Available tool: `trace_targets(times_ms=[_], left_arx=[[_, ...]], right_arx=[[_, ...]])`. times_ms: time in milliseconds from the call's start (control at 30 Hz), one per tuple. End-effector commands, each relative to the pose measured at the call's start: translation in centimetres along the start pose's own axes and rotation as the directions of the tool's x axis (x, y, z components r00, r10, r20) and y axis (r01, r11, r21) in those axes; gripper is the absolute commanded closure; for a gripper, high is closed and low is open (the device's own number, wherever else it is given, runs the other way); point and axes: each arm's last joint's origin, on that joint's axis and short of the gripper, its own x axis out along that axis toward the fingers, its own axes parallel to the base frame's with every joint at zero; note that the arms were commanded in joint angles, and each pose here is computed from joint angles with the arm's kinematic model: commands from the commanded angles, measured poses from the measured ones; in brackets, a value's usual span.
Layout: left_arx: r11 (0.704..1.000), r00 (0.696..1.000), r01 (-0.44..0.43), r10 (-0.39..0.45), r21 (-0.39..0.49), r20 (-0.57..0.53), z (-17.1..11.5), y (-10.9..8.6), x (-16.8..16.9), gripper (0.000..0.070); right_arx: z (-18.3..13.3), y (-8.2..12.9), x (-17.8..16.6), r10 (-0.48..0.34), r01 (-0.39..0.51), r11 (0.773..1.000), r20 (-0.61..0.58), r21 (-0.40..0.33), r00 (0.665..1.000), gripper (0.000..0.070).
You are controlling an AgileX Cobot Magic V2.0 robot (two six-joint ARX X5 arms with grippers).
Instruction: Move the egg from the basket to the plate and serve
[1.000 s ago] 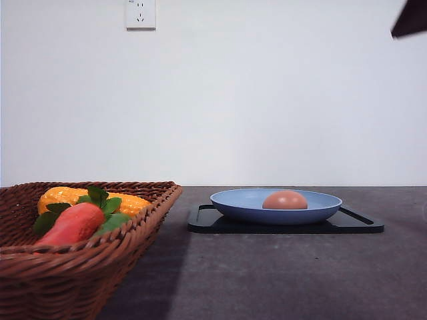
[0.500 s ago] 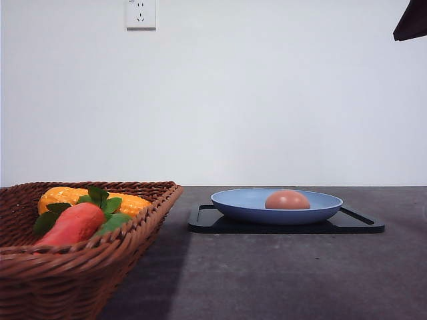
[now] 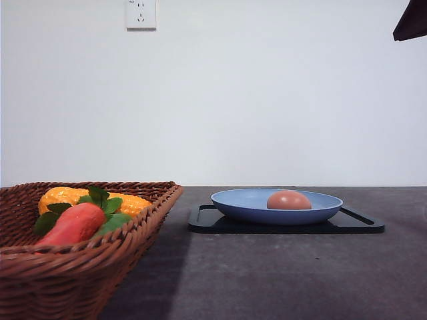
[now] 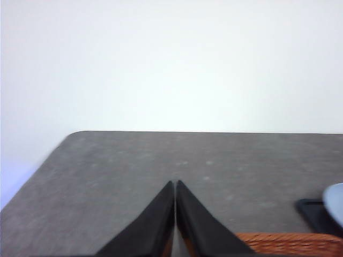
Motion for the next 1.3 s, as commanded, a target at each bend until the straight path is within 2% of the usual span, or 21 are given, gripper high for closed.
trace_targets(times_ms=[0,167,333,500,800,1267], left_arx=[[1.0,1.0,-0.022,0.022,0.015,0.01,-1.0,0.1,0.3,0.07],[0.998,0.998,-0.068,0.068,0.016,0.007,-4.9,0.3,2.4,0.07],[0.999,0.999,-0.039,0.04,0.012,-0.036,-9.1,0.4,4.0,0.07],[1.0,0.992,-0.028,0.028,-0.001,-0.121,-12.0,0.4,4.6,0.07],[0.999,0.981,-0.028,0.024,-0.019,-0.191,-13.2,0.4,4.6,0.07],[0.999,0.981,-0.028,0.024,-0.018,-0.193,-13.2,0.4,4.6,0.07]], right_arx=[[0.4,0.1,0.0,0.0,0.0,1.0,0.016,-0.005,1.0,0.07],[0.4,0.1,0.0,0.0,0.0,1.0,0.016,-0.005,1.0,0.07],[0.4,0.1,0.0,0.0,0.0,1.0,0.017,-0.005,1.0,0.07],[0.4,0.1,0.0,0.0,0.0,1.0,0.017,-0.005,1.0,0.07],[0.4,0.1,0.0,0.0,0.0,1.0,0.017,-0.005,1.0,0.07],[0.4,0.1,0.0,0.0,0.0,1.0,0.017,-0.005,1.0,0.07]])
